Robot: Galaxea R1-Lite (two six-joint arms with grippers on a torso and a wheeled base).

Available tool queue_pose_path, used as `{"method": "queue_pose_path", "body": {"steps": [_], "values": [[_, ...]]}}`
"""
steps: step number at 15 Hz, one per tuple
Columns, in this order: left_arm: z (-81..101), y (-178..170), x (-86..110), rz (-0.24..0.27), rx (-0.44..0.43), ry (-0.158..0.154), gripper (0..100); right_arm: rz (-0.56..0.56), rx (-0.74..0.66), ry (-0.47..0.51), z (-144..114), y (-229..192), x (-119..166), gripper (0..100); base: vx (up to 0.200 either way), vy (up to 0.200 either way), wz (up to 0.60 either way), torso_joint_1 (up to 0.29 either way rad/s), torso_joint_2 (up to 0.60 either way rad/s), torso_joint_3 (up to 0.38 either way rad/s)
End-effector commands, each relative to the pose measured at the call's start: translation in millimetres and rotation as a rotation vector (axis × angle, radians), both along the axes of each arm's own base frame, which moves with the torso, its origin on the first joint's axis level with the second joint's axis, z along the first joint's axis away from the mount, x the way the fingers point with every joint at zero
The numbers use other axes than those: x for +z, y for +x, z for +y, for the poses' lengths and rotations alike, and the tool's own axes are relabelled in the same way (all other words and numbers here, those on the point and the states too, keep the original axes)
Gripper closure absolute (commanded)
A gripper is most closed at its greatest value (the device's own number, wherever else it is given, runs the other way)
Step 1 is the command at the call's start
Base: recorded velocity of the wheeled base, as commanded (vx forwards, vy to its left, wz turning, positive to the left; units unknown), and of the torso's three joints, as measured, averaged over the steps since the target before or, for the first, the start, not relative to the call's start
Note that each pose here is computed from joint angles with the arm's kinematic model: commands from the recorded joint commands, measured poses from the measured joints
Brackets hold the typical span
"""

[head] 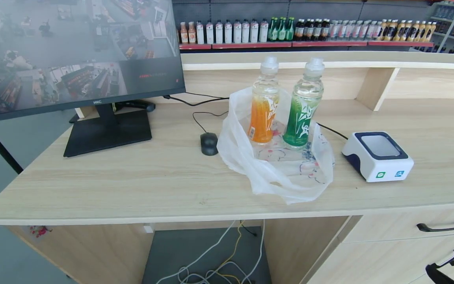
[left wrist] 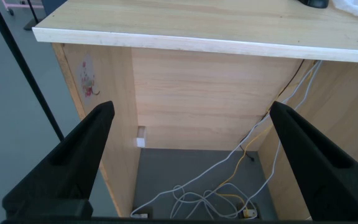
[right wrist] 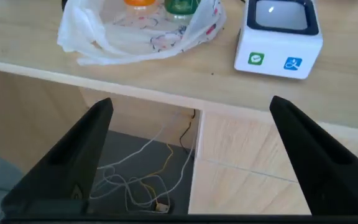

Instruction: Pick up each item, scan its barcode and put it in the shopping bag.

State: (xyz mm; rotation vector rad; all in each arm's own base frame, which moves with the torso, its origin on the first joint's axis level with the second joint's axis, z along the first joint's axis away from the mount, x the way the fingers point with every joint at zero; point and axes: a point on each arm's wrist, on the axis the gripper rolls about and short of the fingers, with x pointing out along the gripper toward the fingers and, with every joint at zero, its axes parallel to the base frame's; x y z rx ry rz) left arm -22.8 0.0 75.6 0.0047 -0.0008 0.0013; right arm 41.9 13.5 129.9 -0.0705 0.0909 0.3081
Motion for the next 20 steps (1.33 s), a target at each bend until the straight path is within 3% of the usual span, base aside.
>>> {"method": "queue_pose_path", "body": {"steps": [1,9,12,13,17,20], "values": [[0.0,0.0,0.0,-0.001,0.0,0.0,0,-0.075,0.053,0.025,-10.5,-34.8,-7.7,0,0.0,0.0,0.0,0.0,0.0,0.0],[0.0,0.0,0.0,-0.001,0.0,0.0,0,0.032,0.077,-0.013,-15.7,-52.1,-45.4,0,0.0,0.0,0.0,0.0,0.0,0.0],[0.0,0.0,0.0,-0.001,0.0,0.001,0,0.054,-0.074,-0.014,-13.9,-50.4,-45.1,0,0.0,0.0,0.0,0.0,0.0,0.0],[0.0,0.0,0.0,-0.001,0.0,0.0,0,0.083,-0.201,-0.013,-12.6,-48.0,-44.9,0,0.0,0.0,0.0,0.0,0.0,0.0],[0.0,0.0,0.0,-0.001,0.0,0.001,0,0.011,-0.254,0.005,-12.2,-54.2,-45.5,0,0.0,0.0,0.0,0.0,0.0,0.0],[0.0,0.0,0.0,-0.001,0.0,0.0,0,-0.129,-0.239,0.021,-12.1,-65.9,-48.6,0,0.0,0.0,0.0,0.0,0.0,0.0]]}}
